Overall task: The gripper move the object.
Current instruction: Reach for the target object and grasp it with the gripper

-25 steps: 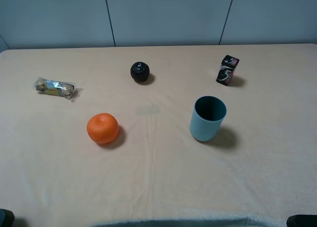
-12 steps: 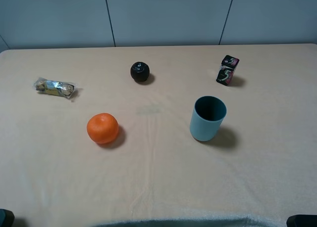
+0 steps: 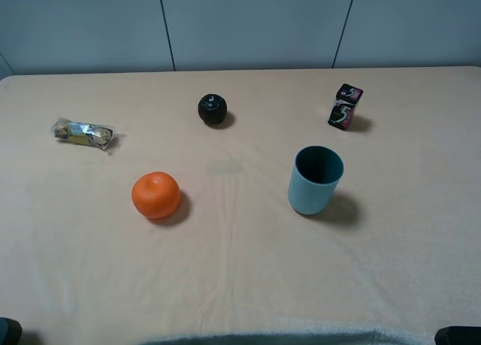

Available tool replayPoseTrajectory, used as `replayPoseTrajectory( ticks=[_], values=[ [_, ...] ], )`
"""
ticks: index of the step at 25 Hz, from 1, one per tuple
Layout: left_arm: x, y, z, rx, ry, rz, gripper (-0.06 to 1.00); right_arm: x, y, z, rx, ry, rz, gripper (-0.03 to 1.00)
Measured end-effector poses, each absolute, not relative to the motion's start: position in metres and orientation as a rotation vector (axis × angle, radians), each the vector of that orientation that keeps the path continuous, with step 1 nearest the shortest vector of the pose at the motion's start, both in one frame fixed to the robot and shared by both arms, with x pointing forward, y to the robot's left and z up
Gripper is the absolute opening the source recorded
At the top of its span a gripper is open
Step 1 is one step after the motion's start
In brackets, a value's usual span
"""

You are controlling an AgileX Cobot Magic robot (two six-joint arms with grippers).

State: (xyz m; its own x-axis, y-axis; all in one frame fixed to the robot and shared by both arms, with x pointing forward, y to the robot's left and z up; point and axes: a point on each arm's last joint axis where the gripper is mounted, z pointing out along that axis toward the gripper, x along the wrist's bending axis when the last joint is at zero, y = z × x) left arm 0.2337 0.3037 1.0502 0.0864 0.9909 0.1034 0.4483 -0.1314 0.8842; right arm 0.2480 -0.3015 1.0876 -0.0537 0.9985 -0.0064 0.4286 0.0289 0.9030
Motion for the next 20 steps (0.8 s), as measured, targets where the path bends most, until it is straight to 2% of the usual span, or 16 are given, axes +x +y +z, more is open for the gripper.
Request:
replayPoseTrajectory(
  ticks=[11, 20],
  values=[
    [0.234, 0.304, 1.050, 1.673, 1.439, 0.993, 0.77, 0.323, -0.289, 1.134, 1.533, 1.815, 0.854, 0.69],
    [0.234, 0.304, 1.050, 1.673, 1.439, 0.993, 0.77, 0.391, -0.275, 1.143, 1.553, 2.000, 0.822, 0.69]
  ],
)
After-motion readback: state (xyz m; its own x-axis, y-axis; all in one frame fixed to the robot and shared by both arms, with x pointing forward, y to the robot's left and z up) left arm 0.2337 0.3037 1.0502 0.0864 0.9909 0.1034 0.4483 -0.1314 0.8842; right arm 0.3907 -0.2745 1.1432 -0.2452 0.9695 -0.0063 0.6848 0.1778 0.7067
